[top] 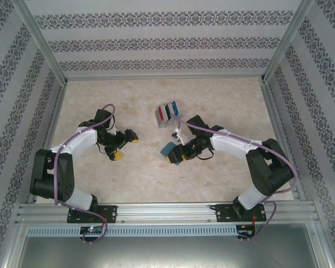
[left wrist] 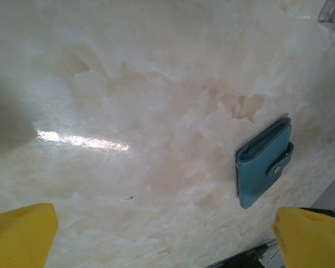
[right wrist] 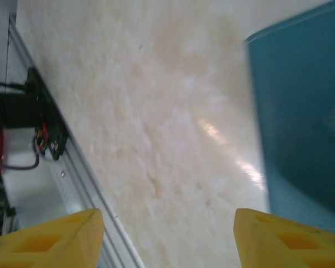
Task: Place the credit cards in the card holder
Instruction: Move the card holder to the center of the table.
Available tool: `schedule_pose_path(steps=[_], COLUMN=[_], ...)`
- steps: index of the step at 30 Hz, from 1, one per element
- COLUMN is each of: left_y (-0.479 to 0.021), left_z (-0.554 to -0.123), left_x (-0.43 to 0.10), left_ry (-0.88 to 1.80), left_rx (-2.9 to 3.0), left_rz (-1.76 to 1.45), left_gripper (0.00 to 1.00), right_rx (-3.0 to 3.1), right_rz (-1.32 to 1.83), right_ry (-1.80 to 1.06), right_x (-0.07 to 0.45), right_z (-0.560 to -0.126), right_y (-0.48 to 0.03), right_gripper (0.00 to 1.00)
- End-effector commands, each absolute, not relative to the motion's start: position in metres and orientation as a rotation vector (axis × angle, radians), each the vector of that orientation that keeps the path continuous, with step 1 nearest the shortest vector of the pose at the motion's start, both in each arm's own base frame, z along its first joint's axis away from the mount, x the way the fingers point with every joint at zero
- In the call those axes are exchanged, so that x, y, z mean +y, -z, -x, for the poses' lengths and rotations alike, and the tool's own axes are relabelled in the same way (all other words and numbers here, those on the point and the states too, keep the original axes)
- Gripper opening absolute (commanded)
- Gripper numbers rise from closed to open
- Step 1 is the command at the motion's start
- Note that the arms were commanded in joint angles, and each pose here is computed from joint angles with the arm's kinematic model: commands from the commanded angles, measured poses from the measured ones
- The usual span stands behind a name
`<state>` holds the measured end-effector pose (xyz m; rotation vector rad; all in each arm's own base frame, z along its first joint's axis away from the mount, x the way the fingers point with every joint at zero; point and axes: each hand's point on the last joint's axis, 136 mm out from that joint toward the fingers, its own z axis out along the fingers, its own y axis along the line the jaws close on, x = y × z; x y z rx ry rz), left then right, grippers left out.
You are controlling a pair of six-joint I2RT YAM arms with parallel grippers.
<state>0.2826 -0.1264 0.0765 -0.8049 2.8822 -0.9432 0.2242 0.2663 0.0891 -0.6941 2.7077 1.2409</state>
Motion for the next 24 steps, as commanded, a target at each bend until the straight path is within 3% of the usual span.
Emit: schedule_pose_path(steps=[1,4,5,10,19,24], left_y=[-0.081,-0.082,-0.082,-0.076,-0.060,-0.054], left_z=[-0.279,-0.280,-0.279,-0.264,-0.252,-0.257], left_x=[-0.135,-0.144,-0.149,-0.183,-0.197,-0.195], left_ry=[0.992,1.035,1.059,1.235,1.238,1.199], left_rx=[2.887,2.874,2.872,2.933,2.995,2.991], left_rz=[0.775,0.745,0.730,0.642,0.654,0.688], left_gripper=[1.00,0.99,1.00,1.00,0.99,0.99], right_rx=[2.706,2.755,2.773,2.797,2.800,2.735], right_rz=[0.537,0.392,0.375,0.400,0.783,0.850], right_ry=[-1.031,-0.976,-0.966,-1.042,-1.364,-1.435], right_x=[0.231,0.210,0.208,0.219,0.289,0.303], right_z=[-0.254,-0.264,-0.263,-0.256,-0.214,-0.202], right_y=[-0.086,-0.071,-0.066,-0.053,-0.061,-0.078], right_gripper=[0.65,0.65,0.71,0.71,0.56,0.59])
